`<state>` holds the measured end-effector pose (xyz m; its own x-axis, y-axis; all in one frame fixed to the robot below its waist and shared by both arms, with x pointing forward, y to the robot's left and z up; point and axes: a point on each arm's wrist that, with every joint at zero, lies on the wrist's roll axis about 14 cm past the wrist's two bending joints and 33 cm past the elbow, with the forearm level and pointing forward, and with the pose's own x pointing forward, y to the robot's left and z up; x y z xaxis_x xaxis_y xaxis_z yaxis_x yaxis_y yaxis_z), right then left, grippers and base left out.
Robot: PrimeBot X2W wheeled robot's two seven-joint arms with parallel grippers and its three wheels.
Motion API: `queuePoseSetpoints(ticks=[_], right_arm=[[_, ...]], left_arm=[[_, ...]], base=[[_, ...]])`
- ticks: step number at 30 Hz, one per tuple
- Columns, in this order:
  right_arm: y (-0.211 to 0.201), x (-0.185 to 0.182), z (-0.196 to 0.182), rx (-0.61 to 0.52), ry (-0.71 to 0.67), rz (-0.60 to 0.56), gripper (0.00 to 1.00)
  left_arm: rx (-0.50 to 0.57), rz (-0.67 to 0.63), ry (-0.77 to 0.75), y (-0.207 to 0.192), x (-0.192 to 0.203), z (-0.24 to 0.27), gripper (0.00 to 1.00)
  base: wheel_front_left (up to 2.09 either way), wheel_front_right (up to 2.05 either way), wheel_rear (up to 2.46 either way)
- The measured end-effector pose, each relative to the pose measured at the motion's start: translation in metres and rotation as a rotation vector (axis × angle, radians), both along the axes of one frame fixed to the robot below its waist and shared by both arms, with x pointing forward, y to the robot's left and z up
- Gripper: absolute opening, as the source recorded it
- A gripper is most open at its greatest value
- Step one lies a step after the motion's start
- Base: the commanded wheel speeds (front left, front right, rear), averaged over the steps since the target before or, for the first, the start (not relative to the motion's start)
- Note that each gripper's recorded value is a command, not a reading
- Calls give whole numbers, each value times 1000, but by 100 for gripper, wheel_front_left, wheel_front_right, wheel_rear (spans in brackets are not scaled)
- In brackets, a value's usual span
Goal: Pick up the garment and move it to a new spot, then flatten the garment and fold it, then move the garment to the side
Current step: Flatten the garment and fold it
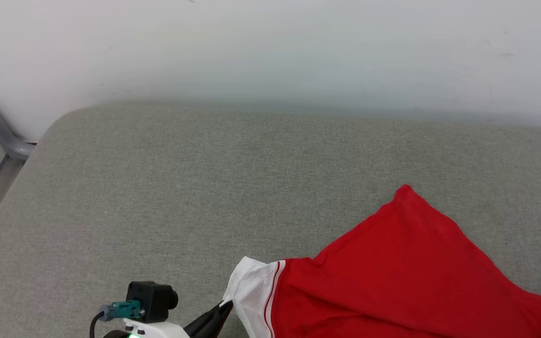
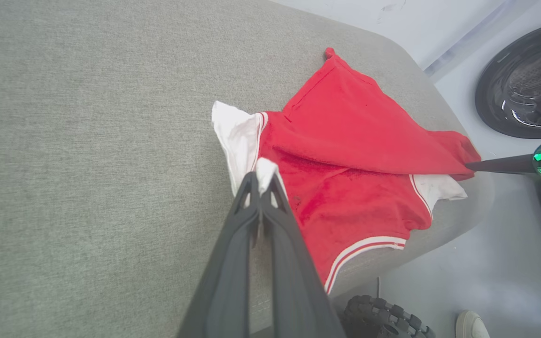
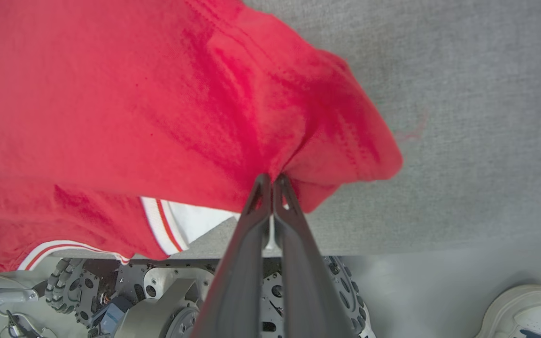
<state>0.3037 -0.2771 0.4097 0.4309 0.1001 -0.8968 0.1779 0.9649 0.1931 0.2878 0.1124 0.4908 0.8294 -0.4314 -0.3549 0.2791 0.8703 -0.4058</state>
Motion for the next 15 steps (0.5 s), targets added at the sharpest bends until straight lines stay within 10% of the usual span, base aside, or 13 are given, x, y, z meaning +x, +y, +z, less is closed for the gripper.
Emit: queuePoseSetpoints(ticks=[1,3,15], right_arm=[[1,0,-1,2,3,2,0],[3,-1,-2,1,9,15,100],[32,54,43,-20,-149,200,100]], left_arm=[[1,-1,0,0,0,0,0],[4,-1,-4,0,2,0,0],[6,1,-7,2,6,1,0]], base=[[0,0,0],[0,0,0],[0,0,0]])
